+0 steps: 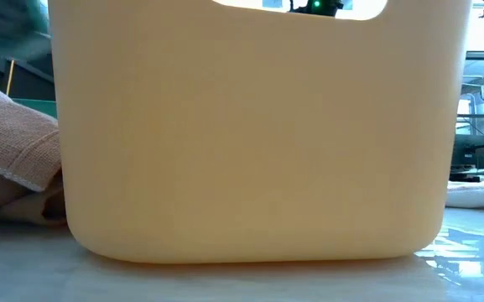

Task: Sort spices by type
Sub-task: Put the black seasoning can into the blue bin

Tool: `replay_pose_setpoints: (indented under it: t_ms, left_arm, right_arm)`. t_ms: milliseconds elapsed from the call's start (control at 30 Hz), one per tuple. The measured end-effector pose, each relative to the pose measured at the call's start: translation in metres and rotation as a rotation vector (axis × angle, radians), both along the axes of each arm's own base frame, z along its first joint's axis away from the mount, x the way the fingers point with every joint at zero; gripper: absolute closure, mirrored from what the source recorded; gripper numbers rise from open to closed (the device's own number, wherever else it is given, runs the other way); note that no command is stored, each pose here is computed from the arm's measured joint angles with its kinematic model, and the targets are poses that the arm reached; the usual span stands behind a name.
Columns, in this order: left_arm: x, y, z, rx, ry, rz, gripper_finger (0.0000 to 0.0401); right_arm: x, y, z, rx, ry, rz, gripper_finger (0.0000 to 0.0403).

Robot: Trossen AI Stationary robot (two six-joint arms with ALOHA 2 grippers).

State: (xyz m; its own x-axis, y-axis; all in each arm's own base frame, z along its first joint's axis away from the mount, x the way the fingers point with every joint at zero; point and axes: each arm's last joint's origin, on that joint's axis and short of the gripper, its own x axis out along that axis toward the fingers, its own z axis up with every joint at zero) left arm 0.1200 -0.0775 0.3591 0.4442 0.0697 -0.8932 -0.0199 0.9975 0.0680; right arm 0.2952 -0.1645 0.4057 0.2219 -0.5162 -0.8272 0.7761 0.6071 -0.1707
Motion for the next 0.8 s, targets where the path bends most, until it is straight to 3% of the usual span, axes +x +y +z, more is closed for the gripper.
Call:
replay_pose_setpoints:
  t_ms: [133,300,533,700,800]
  left_arm:
    - [0.030,0.031,0.005,0.121,-0.102,0.073,0.0322]
    - [0.096,0.077,0.002,0.210,-0.240,0.213,0.0322]
    - [0.180,0.173,-0.004,0.133,-0.404,0.390,0.0322]
    - [0.222,0.231,-0.030,0.099,-0.358,0.484,0.0322]
    - [0.240,0.259,-0.047,0.001,-0.351,0.597,0.0322]
  right_arm:
    - [-0.001,0.000,0.000,0.010,-0.003,-0.020,0.0176]
    - [-0.005,0.003,0.004,0.018,-0.040,-0.064,0.0176]
    - [-0.026,0.013,0.027,-0.002,-0.186,-0.198,0.0176]
    - [-0.040,0.019,0.041,-0.022,-0.279,-0.298,0.0176]
    - [-0.042,0.020,0.042,-0.016,-0.307,-0.333,0.0176]
